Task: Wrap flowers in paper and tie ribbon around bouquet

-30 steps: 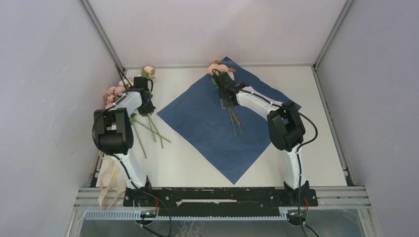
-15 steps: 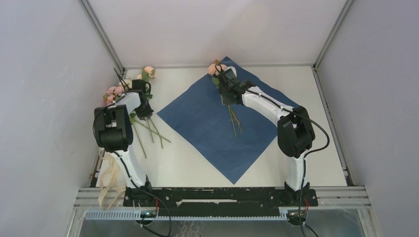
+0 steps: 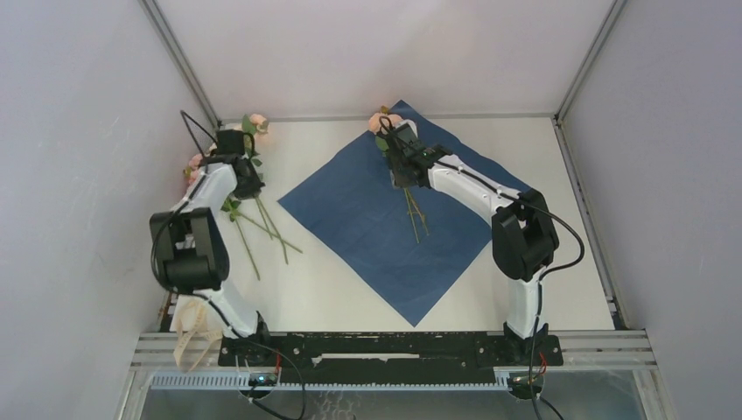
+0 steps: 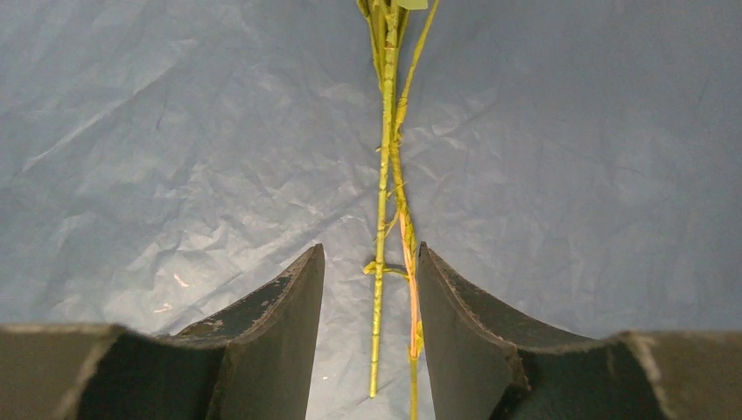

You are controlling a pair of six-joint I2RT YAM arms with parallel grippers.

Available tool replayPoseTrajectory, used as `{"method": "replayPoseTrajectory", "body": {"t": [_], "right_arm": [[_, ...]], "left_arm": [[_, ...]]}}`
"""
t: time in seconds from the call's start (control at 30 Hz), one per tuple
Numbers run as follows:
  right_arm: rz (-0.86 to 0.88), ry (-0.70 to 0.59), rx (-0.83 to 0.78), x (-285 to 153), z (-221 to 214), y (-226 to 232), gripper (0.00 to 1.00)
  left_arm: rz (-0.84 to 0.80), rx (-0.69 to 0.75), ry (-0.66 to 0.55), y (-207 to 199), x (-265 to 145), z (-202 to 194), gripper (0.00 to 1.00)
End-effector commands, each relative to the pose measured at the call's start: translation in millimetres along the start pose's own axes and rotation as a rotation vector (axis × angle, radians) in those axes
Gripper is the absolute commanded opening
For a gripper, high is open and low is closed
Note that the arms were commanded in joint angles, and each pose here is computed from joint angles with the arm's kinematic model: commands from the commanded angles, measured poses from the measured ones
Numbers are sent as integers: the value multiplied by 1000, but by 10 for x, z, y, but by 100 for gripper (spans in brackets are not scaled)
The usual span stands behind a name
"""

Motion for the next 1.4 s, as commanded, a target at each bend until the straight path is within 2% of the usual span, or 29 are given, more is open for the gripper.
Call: {"method": "replayPoseTrajectory", "body": {"t": [0.0,0.03,0.1,0.17,0.23,0.3,0.33,0.5,0.63,0.77,0.8,0.83,0.93,0.97,1.0,1.07,1.13,1.2,1.37], "right_arm": [[108,-107,10,-383,206,82,52],[158,-110,15,-430,221,113,52],[314,-124,41,-558,263,182,54],[560,-147,115,-728,334,245,60],[839,-190,246,-882,403,295,73],[1038,-222,365,-943,435,369,96],[1105,-225,419,-983,480,441,99],[1300,-209,607,-889,573,750,100],[1252,-81,793,-485,489,837,100],[1254,-22,799,-341,440,921,99],[1254,-15,789,-327,439,935,93],[1261,-15,770,-325,442,939,80],[1237,-33,709,-313,452,862,22],[1197,-43,688,-301,444,806,5],[1154,-68,662,-321,455,725,0],[1060,-102,603,-315,444,544,0],[985,-139,524,-354,455,372,0],[883,-173,451,-365,467,172,0],[558,-168,278,-318,568,-247,0]], "left_arm": [[-119,10,-202,28,-654,248,3],[-150,21,-223,18,-748,268,3],[-329,87,-251,-106,-958,273,3],[-526,149,-253,-267,-1165,224,3],[-687,194,-241,-434,-1376,150,3],[-790,254,-244,-591,-1551,62,3],[-829,294,-244,-687,-1627,-3,3],[-947,381,-202,-973,-1770,-247,3],[-997,456,-164,-1158,-1801,-446,2],[-1045,526,-135,-1304,-1805,-656,2],[-1055,549,-128,-1336,-1802,-701,2],[-1060,568,-119,-1364,-1797,-740,2],[-1068,601,-99,-1398,-1795,-780,6],[-1057,613,-103,-1387,-1800,-767,14],[-1041,631,-117,-1370,-1828,-746,28],[-997,654,-146,-1307,-1863,-723,49],[-947,651,-177,-1231,-1882,-675,65],[-887,589,-195,-1104,-1844,-565,70],[-649,278,-214,-655,-1491,-184,71]]}}
Point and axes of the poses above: each gripper's point midway between its finger pads, its own x axis out along the fingers, its own y axis along the line the jaws close on, z = x × y, the point moved 10 cm from there along -x, back along the fingers, and after that the axes turned 7 degrees about x, right-handed, at the moved point
